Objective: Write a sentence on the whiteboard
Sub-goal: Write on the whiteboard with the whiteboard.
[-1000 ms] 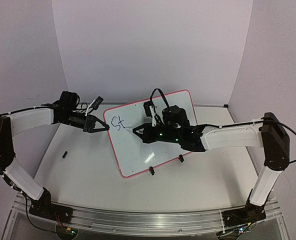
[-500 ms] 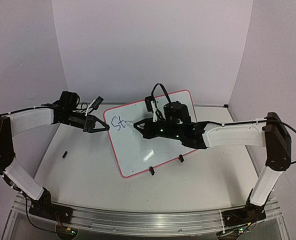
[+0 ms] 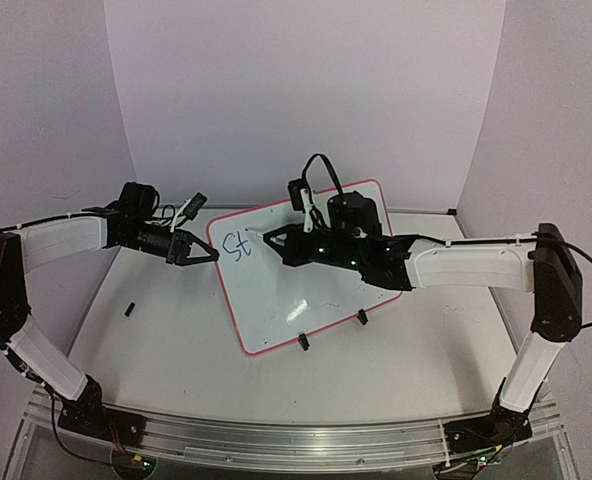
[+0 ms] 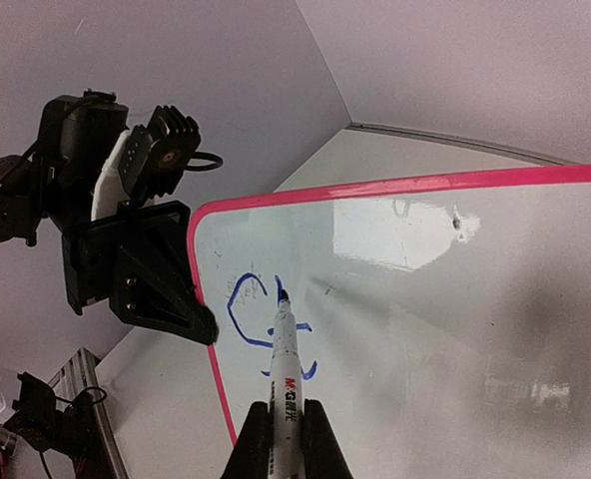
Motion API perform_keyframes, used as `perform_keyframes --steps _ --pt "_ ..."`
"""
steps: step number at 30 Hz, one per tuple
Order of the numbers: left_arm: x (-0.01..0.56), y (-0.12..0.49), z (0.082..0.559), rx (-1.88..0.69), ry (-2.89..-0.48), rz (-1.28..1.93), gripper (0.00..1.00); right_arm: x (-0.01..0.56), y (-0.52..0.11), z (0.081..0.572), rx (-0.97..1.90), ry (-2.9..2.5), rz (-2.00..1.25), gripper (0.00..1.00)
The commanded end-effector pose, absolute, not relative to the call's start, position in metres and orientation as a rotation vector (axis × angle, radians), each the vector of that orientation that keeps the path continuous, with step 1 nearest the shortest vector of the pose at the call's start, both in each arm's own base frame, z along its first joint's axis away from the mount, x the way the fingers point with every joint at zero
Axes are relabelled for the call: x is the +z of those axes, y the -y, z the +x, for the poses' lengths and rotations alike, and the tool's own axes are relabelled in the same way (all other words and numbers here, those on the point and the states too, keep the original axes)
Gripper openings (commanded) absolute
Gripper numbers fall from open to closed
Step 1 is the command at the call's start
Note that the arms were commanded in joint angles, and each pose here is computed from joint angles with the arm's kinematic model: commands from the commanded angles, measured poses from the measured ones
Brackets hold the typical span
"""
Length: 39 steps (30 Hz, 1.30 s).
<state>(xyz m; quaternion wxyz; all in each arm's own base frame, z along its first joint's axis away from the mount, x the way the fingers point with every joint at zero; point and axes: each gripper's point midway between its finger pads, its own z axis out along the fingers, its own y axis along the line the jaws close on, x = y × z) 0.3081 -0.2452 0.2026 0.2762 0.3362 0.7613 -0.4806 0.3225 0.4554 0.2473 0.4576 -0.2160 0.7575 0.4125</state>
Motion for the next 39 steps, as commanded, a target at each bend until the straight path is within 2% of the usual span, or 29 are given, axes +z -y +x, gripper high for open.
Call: perform_keyframes --steps 1,24,39 --pt "0.223 0.245 0.317 -1.177 -1.941 0.977 0.00 0.257 -0.461 0.331 1.017 -1.833 -0.520 0.00" --pt "0.225 0.245 0.316 -1.177 -1.937 0.980 0.00 0.237 -0.451 0.339 0.945 -1.907 -0.472 0.00" --pt "0.227 0.245 0.316 -1.174 -1.931 0.981 0.00 0.213 -0.436 0.325 0.946 -1.975 -0.461 0.00"
